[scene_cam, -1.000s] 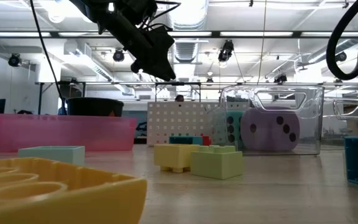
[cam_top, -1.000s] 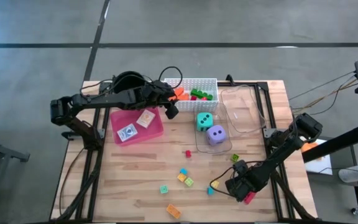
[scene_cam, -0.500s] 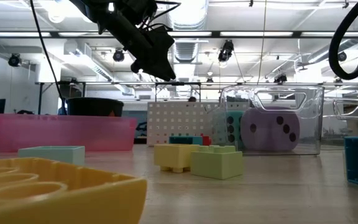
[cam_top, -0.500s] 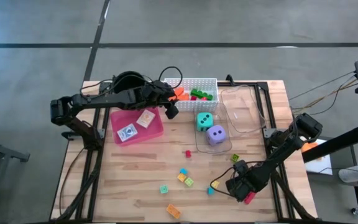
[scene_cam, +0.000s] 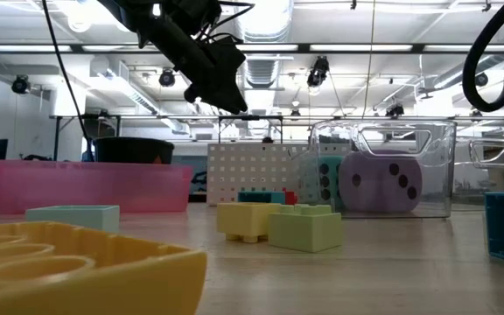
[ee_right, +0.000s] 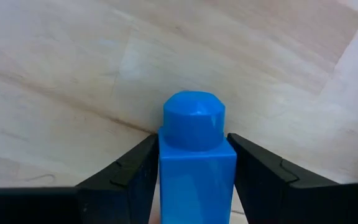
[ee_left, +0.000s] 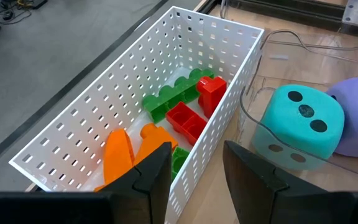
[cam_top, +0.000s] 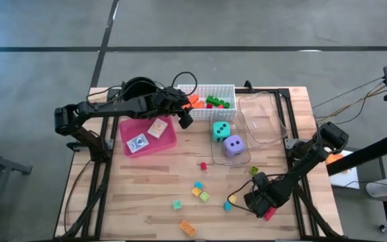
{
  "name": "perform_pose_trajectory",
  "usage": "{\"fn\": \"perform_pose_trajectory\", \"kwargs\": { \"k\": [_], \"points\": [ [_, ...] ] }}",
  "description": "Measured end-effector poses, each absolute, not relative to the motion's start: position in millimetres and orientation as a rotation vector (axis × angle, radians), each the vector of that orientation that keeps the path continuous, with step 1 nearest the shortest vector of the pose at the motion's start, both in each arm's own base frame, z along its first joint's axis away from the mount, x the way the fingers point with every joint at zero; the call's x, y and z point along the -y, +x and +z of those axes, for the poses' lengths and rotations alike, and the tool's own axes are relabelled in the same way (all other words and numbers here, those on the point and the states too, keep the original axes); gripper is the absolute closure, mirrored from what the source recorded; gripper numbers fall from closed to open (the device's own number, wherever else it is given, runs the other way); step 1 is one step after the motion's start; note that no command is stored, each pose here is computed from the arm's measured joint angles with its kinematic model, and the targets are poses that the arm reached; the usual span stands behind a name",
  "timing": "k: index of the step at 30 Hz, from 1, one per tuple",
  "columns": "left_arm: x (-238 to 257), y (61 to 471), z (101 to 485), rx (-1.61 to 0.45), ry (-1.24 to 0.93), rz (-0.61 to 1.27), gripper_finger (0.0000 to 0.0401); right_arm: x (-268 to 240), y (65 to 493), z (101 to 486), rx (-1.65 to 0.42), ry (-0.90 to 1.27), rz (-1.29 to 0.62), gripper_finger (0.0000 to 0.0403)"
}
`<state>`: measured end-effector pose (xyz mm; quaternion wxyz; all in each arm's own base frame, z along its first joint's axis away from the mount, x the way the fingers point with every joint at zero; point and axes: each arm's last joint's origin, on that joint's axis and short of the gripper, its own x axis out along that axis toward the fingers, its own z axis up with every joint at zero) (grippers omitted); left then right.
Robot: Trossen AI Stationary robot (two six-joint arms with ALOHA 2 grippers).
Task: Pick & Place Toys
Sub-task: Put the big dark blue game piece into the white bin
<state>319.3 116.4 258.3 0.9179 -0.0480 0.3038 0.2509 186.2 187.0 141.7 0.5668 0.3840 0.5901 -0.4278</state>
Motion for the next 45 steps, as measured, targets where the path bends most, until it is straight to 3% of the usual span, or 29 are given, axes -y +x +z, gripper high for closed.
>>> {"fn": "perform_pose_trajectory", "kwargs": {
  "k": [11, 20, 31, 45],
  "points": [
    [-116.5, 319.3, 258.3, -0.625, -0.099, 0.516, 0.0252, -186.2, 188.0, 142.6, -1.386, 0.914, -0.996, 0.0260],
    [-116.4, 319.3, 258.3, -0.625, -0.099, 0.516, 0.0252, -186.7, 189.2, 144.9, -1.383, 0.920, -0.998, 0.0243],
    [-116.4, 319.3, 258.4, -0.625, -0.099, 0.516, 0.0252, -181.8, 190.1, 148.1, -1.385, 0.885, -1.033, 0.0263],
    [-116.5, 319.3, 258.3, -0.625, -0.099, 0.516, 0.0252, -163.1, 207.5, 205.3, -1.262, 0.678, -1.075, 0.0260]
  ]
}}
